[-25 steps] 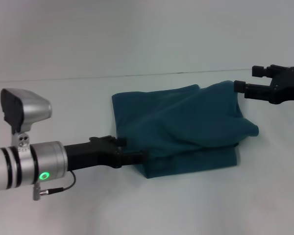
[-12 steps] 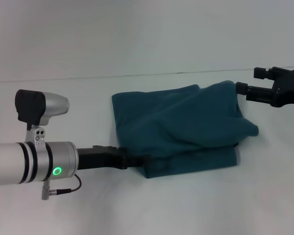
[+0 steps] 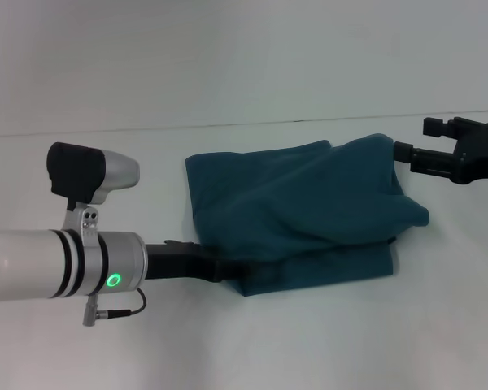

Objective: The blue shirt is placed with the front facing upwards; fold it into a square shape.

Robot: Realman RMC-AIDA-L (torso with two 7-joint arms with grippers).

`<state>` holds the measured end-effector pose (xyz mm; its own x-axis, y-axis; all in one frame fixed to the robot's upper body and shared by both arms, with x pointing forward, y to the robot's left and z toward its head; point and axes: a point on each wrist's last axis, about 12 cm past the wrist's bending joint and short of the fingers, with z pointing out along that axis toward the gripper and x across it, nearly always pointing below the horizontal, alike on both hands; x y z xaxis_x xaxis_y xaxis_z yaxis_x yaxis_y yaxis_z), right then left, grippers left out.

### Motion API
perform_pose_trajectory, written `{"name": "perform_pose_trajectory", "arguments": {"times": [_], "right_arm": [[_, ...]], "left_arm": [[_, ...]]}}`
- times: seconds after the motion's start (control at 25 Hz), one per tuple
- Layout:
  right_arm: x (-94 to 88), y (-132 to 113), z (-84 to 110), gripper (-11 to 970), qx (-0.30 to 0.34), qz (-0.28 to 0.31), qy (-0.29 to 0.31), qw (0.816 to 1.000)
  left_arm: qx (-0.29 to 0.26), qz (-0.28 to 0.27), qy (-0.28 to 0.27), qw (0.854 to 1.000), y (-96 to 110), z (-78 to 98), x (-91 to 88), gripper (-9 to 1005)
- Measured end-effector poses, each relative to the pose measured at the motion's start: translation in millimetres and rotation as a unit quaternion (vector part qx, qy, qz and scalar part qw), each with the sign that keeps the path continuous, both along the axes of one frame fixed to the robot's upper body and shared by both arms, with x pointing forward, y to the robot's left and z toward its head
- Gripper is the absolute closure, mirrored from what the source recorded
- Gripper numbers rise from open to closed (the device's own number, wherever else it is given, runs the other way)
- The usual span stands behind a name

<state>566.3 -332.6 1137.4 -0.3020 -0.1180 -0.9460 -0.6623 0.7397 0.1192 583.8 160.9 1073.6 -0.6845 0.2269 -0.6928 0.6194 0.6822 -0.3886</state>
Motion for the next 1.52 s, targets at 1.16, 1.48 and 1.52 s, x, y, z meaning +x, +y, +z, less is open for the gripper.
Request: {"name": "perform_pose_trajectory", "arguments": {"times": [1.16, 1.48, 1.52], "right_arm": [[-3.4, -2.8, -5.2, 133, 0.018, -0.008, 0.008, 1.0], [-3.6, -1.6, -5.5, 133, 0.018, -0.005, 0.01, 1.0], [-3.6, -1.3, -5.7, 133, 0.018, -0.005, 0.01, 1.0]], "left_arm": [[0.092, -0.08, -0.131, 0.984, -8.5, -8.1, -3.8, 141], [0.093, -0.069, -0.129, 0.985, -5.9, -9.8, -2.0, 191], [0.092, -0.068, -0.128, 0.985, -5.8, -9.8, -2.1, 211]]}}
